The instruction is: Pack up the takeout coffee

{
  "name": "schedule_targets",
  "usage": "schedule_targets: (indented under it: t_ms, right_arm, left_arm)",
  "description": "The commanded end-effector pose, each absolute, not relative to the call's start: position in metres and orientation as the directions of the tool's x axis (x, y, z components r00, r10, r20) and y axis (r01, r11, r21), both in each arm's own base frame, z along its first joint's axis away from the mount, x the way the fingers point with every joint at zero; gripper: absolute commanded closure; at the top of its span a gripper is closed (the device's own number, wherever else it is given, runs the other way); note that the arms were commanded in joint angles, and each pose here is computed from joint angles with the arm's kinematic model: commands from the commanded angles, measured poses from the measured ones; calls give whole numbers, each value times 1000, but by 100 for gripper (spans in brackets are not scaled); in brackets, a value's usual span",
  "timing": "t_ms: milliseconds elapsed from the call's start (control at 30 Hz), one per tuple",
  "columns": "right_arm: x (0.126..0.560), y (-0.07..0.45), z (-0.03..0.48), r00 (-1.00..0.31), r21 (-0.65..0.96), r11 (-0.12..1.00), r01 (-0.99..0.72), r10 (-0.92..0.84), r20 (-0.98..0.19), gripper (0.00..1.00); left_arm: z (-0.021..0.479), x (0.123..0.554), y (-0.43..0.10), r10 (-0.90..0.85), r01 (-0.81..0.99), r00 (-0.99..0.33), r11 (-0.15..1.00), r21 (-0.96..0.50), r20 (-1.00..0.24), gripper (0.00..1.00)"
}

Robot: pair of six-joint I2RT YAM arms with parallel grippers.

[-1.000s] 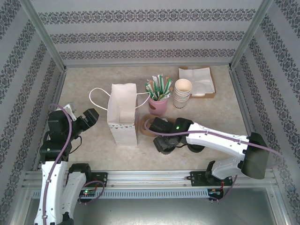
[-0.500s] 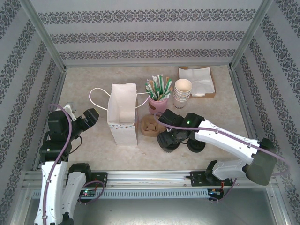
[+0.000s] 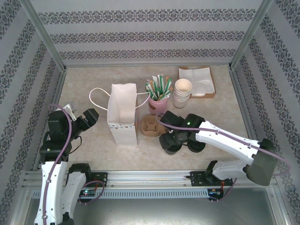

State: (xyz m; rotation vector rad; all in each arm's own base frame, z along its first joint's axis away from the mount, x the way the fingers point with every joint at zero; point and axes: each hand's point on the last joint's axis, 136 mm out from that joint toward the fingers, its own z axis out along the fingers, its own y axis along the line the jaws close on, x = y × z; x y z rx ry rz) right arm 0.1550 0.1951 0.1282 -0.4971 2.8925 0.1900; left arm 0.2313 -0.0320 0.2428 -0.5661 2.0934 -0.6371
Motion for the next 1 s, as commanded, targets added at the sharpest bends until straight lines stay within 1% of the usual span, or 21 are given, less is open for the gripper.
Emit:
schedule_targets:
  t_ms: [0, 67, 100, 133, 167, 267, 400, 500, 567, 633, 667, 700, 800, 833, 867, 967]
  right_arm:
    - [161, 184, 136, -945, 103, 965, -239, -207, -255, 23]
    - [160, 183, 136, -953, 118, 971, -206, -172, -249, 23]
    - [158, 183, 136, -957, 126, 973, -192, -158, -241, 19]
    - [157, 183, 135, -961, 126, 975, -183, -151, -230, 12]
    - [155, 181, 132, -966, 115, 978, -172, -145, -213, 9]
    - [153, 176, 128, -975, 81, 986, -147, -131, -180, 8]
    - [152, 185, 126, -978, 130, 983, -131, -107, -176, 5]
    - [155, 183, 130, -978, 129, 986, -101, -75, -193, 13]
    - [156, 183, 134, -979, 139, 987, -78, -50, -200, 21]
    - [157, 184, 136, -979, 154, 987, -53, -21, -204, 23]
    - [157, 183, 137, -979, 150, 988, -39, -7, -206, 22]
    - [157, 181, 136, -979, 145, 989, -30, 0, -206, 18]
    - [156, 181, 134, -981, 147, 989, -14, 15, -194, 15]
    - [154, 183, 133, -982, 161, 987, -17, 14, -187, 11]
    - [154, 186, 133, -983, 176, 984, -19, 14, -186, 3]
    - [153, 189, 132, -983, 207, 978, -16, 23, -183, 2]
  left_arm:
    - [245, 231, -35, -594, -149, -535, 767, -624, -601, 12]
    - [245, 230, -34, -592, -150, -534, 768, -622, -603, 12]
    - [245, 230, -34, -593, -150, -532, 768, -622, -604, 12]
    - [246, 230, -34, -594, -149, -531, 768, -623, -604, 12]
    - [246, 230, -34, -595, -152, -530, 767, -623, -604, 12]
    - [246, 230, -35, -597, -148, -530, 765, -627, -602, 13]
    - [246, 229, -36, -596, -145, -534, 763, -629, -600, 13]
    - [246, 228, -37, -591, -139, -541, 764, -630, -598, 15]
    - [247, 226, -38, -585, -134, -549, 767, -628, -597, 16]
    - [249, 223, -38, -582, -132, -547, 770, -624, -602, 16]
    - [250, 223, -38, -581, -131, -545, 772, -622, -605, 16]
    - [251, 222, -38, -582, -131, -543, 771, -623, -606, 16]
    - [249, 220, -38, -585, -136, -546, 768, -626, -599, 16]
    - [249, 219, -39, -587, -136, -546, 766, -629, -597, 16]
    - [249, 219, -39, -589, -134, -547, 763, -632, -595, 16]
    - [253, 219, -46, -587, -105, -559, 751, -652, -585, 18]
